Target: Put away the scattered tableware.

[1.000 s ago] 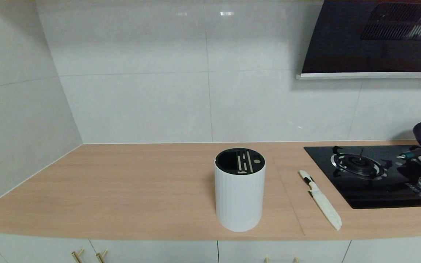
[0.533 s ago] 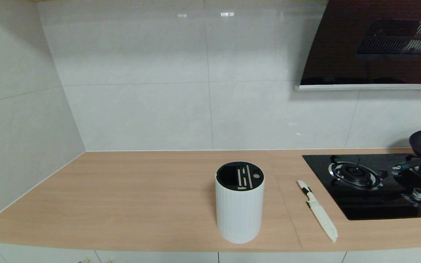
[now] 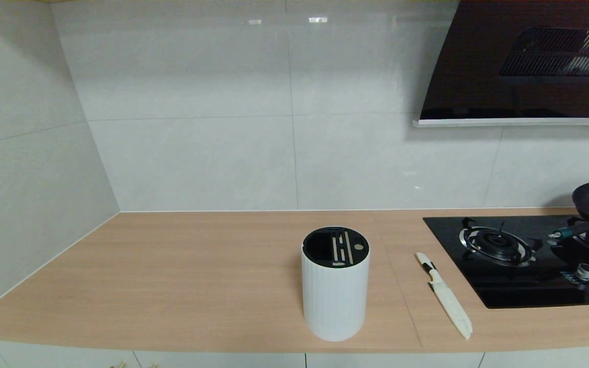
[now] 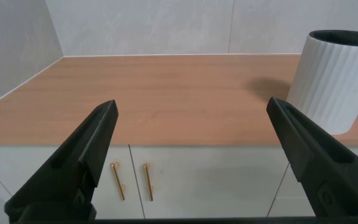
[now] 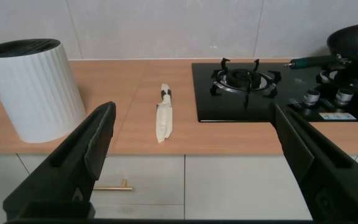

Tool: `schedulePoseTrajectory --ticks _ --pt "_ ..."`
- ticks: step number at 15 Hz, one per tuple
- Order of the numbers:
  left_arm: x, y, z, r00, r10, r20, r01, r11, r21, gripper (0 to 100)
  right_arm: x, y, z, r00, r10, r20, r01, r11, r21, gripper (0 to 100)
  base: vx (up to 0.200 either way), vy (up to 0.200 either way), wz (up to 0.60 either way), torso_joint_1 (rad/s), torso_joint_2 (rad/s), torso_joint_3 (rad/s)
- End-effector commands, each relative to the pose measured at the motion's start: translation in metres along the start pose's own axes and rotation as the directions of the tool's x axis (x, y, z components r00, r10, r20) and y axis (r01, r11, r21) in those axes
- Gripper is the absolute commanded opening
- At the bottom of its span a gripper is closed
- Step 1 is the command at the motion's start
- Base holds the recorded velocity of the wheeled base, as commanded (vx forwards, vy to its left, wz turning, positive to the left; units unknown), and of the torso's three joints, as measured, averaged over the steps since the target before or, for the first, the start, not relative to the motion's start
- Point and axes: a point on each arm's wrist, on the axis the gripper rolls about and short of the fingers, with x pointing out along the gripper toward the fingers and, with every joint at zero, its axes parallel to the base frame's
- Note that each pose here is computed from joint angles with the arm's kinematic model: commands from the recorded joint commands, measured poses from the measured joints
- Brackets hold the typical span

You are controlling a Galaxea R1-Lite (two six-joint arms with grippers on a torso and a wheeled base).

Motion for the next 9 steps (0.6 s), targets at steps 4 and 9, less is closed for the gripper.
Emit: schedulePoseTrajectory --ticks 4,9 --pt "0.0 0.0 0.0 1.0 0.001 0.0 -0.001 1.0 0.002 100 0.0 0.0 0.002 1.0 0.002 0.007 -0.002 1.0 -0.012 100 0.0 0.0 0.0 0.0 0.0 0.0" --pt "0.0 0.0 0.0 1.0 0.001 0.0 -0.001 1.0 0.003 100 0.032 0.002 0.052 0.969 0.133 -0.211 -0.126 0.991 0.042 100 0.0 0.0 0.0 0.0 0.0 0.0"
